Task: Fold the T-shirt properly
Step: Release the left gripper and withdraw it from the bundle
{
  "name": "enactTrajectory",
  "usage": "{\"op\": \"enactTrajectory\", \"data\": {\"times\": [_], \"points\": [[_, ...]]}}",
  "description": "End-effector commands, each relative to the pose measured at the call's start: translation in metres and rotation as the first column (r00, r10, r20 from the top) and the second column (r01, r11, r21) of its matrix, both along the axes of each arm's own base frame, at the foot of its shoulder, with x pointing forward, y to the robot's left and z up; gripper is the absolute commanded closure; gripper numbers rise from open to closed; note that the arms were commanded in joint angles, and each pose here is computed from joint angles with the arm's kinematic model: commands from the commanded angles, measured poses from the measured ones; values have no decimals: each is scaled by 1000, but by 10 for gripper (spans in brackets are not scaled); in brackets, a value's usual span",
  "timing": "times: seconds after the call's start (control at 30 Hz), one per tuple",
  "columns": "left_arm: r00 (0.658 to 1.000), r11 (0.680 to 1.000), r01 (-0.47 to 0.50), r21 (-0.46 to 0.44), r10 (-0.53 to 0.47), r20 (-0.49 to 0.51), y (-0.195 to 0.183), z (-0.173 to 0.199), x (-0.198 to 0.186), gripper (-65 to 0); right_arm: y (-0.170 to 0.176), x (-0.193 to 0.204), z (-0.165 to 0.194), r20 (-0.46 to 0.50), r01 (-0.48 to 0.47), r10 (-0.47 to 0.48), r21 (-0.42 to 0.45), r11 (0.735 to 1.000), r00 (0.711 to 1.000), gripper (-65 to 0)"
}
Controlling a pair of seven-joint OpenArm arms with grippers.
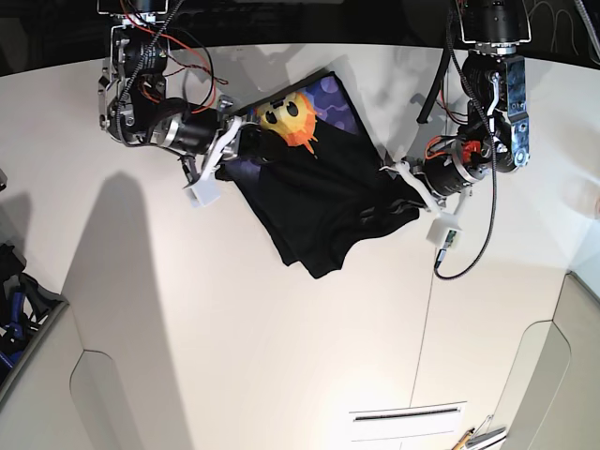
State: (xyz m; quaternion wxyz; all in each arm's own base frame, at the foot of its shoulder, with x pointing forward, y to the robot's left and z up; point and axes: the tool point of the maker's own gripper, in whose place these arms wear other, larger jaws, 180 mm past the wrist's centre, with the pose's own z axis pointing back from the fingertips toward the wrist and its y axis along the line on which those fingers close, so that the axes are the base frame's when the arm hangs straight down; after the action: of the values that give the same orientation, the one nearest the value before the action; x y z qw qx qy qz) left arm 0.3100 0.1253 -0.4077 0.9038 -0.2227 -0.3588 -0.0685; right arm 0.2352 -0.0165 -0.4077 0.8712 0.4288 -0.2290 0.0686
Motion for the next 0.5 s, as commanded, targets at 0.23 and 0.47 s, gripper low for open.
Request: {"op": "enactTrajectory", "data": {"times": [0.23, 0.47], "points": [[998, 999, -38, 29, 37, 58, 12, 11, 14, 0, -41, 12, 1, -7, 124, -124, -14, 992, 992, 0], [985, 999, -19, -44, 26, 172, 6, 52, 26, 0, -33, 19, 41, 96, 71, -75, 48, 996, 993, 0]]}}
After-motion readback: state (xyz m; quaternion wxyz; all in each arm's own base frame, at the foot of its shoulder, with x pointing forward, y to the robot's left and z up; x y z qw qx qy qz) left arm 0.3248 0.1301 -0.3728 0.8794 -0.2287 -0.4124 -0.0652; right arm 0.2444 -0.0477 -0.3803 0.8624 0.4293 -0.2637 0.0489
